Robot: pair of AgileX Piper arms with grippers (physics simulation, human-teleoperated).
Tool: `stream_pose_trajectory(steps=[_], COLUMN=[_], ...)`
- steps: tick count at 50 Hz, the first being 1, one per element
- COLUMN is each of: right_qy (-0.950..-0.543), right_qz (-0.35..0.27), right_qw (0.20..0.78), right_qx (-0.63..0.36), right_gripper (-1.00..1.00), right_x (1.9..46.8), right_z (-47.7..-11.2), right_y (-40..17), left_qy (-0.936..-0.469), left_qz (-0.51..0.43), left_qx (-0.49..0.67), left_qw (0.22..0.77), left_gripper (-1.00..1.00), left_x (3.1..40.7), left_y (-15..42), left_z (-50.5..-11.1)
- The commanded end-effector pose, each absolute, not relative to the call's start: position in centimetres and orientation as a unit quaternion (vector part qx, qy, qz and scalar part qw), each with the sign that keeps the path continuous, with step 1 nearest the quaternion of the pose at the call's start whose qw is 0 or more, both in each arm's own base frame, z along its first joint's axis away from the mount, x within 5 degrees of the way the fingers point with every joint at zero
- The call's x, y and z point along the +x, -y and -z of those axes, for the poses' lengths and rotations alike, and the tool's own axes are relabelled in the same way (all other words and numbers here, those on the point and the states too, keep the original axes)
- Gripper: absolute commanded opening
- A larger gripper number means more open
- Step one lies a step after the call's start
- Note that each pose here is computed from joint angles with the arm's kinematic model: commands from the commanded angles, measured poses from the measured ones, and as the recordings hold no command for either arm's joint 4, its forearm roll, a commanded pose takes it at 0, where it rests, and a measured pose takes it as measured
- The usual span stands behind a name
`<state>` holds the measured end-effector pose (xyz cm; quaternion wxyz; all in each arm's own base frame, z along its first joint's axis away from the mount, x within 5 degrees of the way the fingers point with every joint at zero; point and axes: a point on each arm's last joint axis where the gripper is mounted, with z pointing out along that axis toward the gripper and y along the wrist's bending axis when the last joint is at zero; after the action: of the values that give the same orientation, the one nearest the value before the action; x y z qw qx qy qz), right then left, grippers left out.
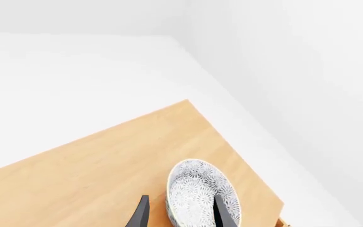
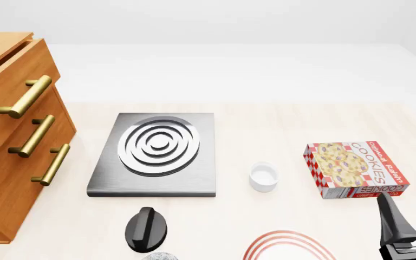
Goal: Pick the akita bowl on the wooden cabinet and place it on the plate.
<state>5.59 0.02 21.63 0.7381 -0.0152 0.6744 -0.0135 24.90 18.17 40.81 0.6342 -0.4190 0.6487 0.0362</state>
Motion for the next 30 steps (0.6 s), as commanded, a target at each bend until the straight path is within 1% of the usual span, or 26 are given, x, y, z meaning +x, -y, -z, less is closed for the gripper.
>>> stream_pose_trajectory(steps=[1, 30], right_qy=[-0.674, -0.674], right_qz=[0.013, 0.014], right_qw=[0.738, 0.738], right_qx=[-0.015, -0.015], right_gripper=[1.0, 1.0], right_x=[5.6, 5.6], right_z=[-21.6, -21.6], right_y=[0.0, 0.0], left_qy=[-0.654, -0.663], left_qz=[-0.034, -0.029], left_qx=[-0.419, -0.418], left_qw=[0.629, 0.62], left_gripper=[1.0, 1.0], left_x=[25.6, 26.8], left_y=[-18.4, -18.7], left_z=[-40.2, -38.8])
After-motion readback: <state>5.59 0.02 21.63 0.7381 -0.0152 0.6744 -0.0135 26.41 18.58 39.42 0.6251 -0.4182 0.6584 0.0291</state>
